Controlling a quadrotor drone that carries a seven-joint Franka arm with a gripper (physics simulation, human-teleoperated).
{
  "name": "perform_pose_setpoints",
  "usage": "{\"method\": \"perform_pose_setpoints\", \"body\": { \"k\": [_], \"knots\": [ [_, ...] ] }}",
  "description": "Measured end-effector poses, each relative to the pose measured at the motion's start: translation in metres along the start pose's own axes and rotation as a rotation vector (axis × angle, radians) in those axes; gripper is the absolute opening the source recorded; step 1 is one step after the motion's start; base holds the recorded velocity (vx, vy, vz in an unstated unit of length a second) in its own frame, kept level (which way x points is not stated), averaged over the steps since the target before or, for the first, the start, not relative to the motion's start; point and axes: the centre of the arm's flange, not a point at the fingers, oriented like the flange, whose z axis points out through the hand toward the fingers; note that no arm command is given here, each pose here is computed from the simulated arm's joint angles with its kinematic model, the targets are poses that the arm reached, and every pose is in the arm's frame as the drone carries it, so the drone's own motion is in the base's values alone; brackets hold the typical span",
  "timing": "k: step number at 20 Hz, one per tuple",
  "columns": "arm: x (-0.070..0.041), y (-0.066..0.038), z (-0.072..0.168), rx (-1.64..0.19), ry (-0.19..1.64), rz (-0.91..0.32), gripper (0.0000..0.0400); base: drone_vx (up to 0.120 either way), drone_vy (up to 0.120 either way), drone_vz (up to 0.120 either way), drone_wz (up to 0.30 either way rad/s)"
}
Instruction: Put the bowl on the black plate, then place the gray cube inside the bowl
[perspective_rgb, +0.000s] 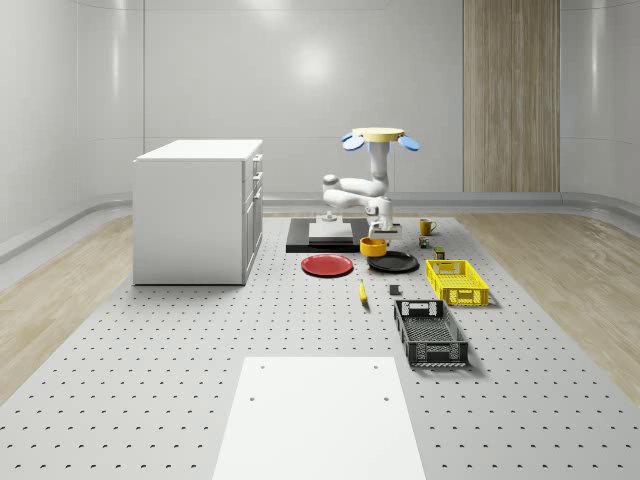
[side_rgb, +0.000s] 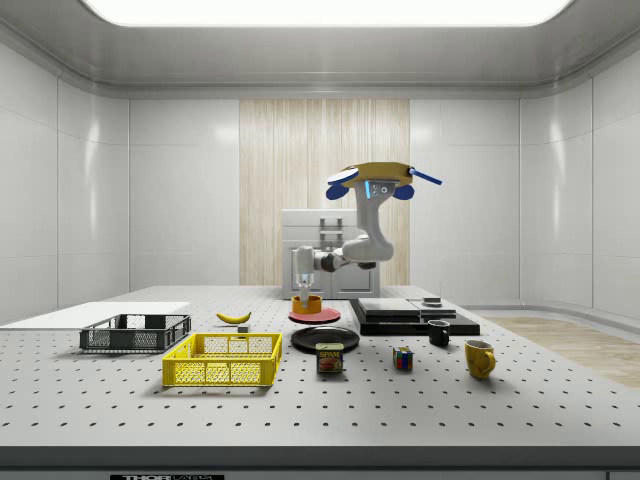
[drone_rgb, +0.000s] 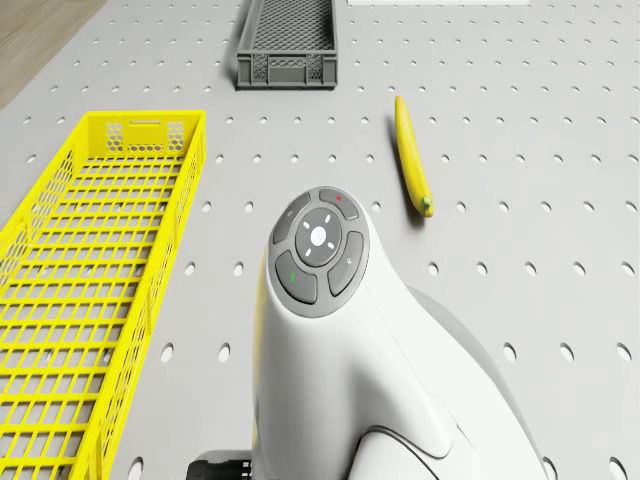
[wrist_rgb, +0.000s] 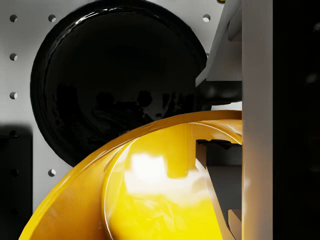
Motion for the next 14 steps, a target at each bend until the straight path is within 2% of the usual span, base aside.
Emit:
{"method": "perform_pose_setpoints", "body": {
  "k": [8, 10, 14],
  "knots": [
    [0.0000, 0.0000, 0.0000, 0.000, 0.000, 0.000, 0.0100, -0.115, 0.120, 0.000, 0.000],
    [0.0000, 0.0000, 0.0000, 0.000, 0.000, 0.000, 0.0100, 0.000, 0.120, 0.000, 0.000],
    [0.0000, 0.0000, 0.0000, 0.000, 0.000, 0.000, 0.0100, 0.000, 0.120, -0.110, 0.000]
  ]
}}
